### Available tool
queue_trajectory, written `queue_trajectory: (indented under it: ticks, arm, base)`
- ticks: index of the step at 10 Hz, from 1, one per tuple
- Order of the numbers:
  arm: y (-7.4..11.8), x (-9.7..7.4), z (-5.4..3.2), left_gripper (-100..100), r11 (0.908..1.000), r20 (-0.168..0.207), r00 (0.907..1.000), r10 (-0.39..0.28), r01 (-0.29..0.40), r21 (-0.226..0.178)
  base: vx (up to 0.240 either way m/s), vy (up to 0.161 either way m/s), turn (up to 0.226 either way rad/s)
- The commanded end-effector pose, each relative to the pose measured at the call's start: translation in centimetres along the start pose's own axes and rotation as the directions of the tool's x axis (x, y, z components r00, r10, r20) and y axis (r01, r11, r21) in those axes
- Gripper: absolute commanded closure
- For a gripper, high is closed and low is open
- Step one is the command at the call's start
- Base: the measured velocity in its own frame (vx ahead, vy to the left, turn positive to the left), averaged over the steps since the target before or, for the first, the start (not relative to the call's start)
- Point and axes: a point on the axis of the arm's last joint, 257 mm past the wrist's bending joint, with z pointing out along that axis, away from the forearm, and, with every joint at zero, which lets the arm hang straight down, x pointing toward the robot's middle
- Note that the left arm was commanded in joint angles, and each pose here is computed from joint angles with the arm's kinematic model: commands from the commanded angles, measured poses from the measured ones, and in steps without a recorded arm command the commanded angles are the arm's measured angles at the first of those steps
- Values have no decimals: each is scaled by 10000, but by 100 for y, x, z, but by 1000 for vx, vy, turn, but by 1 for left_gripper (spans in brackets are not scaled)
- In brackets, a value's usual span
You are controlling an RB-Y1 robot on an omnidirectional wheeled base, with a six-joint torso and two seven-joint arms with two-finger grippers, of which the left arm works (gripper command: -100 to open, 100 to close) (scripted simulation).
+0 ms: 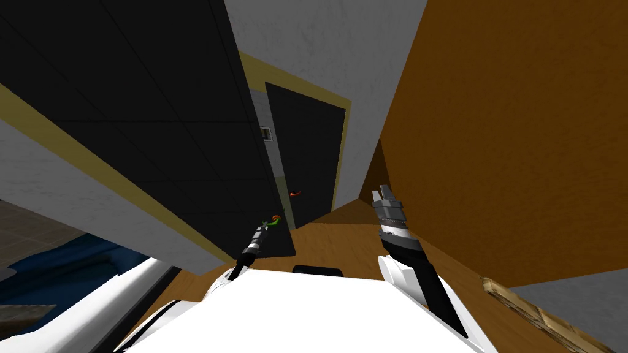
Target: Pull the door open
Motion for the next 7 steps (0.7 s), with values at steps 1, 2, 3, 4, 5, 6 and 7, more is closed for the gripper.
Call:
queue_trajectory:
  ticks: [1, 2, 3, 4, 5, 6, 7]
  arm:
    - [-15, 107, 23, 100, 10000, -154, 9999, -73, 74, 58]
    - [-31, 115, 34, 100, 9999, -173, 9998, -78, 79, 102]
    - [-31, 129, 26, 100, 9999, -246, 9997, -85, 87, 104]
    - [-19, 123, 18, 100, 9999, -232, 9997, -82, 83, 70]
    - [-45, 8, 20, 100, 10000, -71, 10000, -2, 3, 88]
    - [-42, 9, 28, 100, 10000, -50, 10000, -4, 5, 66]
    - [-41, 19, 32, 100, 10000, -54, 10000, -12, 12, 69]
  base:
    - [20, -2, 9]
    - [7, -1, 2]
    - [-29, 11, -25]
    - [-38, 10, -26]
    - [-11, 14, 8]
    - [-126, 19, -127]
    - [-234, 42, -173]
